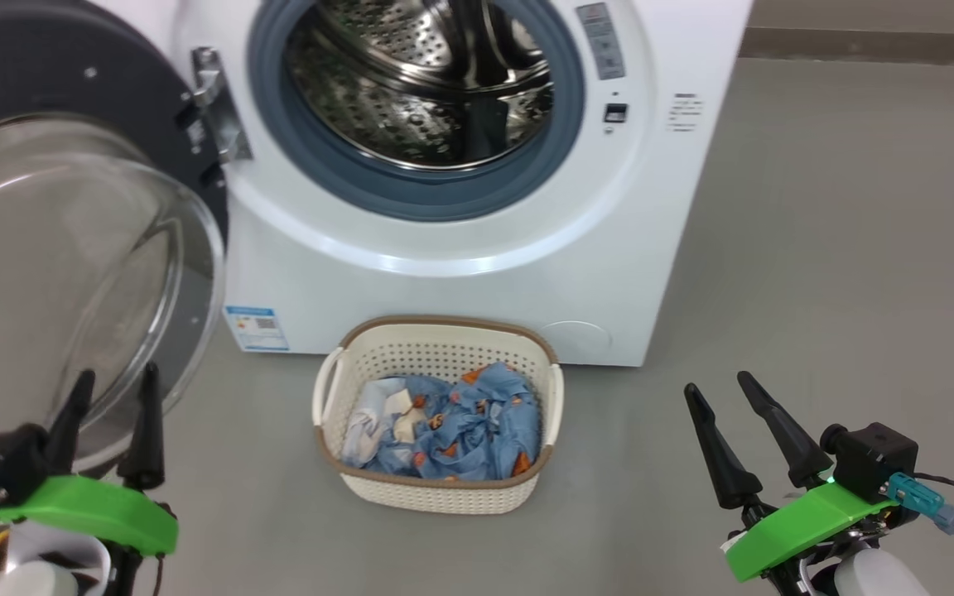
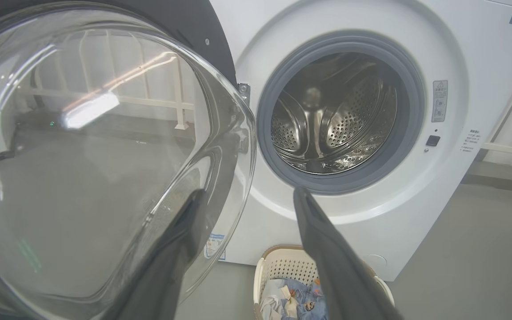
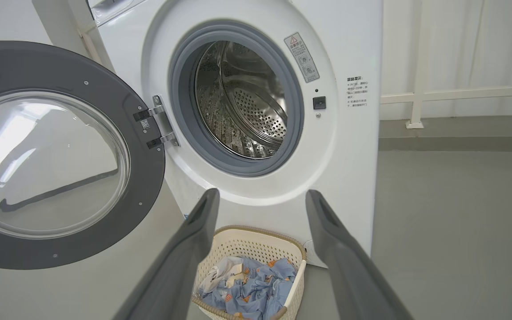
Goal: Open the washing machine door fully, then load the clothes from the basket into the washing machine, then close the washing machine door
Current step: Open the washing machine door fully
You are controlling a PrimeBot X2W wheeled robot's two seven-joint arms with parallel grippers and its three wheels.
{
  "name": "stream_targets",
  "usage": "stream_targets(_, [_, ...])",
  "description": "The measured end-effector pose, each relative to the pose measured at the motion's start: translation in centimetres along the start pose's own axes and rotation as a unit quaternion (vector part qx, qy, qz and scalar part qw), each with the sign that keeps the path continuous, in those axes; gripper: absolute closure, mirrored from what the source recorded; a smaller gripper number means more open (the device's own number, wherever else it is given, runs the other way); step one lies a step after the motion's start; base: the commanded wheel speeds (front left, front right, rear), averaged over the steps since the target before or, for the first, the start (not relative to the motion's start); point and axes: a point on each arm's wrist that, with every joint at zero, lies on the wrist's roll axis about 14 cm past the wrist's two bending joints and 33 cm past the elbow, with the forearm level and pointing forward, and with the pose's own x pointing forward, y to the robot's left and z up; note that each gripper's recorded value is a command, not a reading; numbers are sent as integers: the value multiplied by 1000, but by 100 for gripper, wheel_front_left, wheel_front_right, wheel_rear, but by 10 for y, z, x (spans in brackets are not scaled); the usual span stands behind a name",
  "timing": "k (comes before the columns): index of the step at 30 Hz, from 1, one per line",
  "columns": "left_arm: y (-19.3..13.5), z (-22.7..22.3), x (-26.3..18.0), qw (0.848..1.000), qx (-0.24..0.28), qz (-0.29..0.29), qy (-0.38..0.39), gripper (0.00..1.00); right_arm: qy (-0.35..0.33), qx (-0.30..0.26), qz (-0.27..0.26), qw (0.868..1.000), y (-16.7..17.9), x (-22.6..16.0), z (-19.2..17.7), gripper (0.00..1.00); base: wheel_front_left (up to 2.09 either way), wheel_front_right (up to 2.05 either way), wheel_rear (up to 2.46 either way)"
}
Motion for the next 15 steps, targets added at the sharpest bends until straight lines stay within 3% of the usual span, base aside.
stream_targets(15, [-60,-24,3,998,-31,-59,20,0,-23,-31,-65,997,-45,-40,25,0,0,0,0])
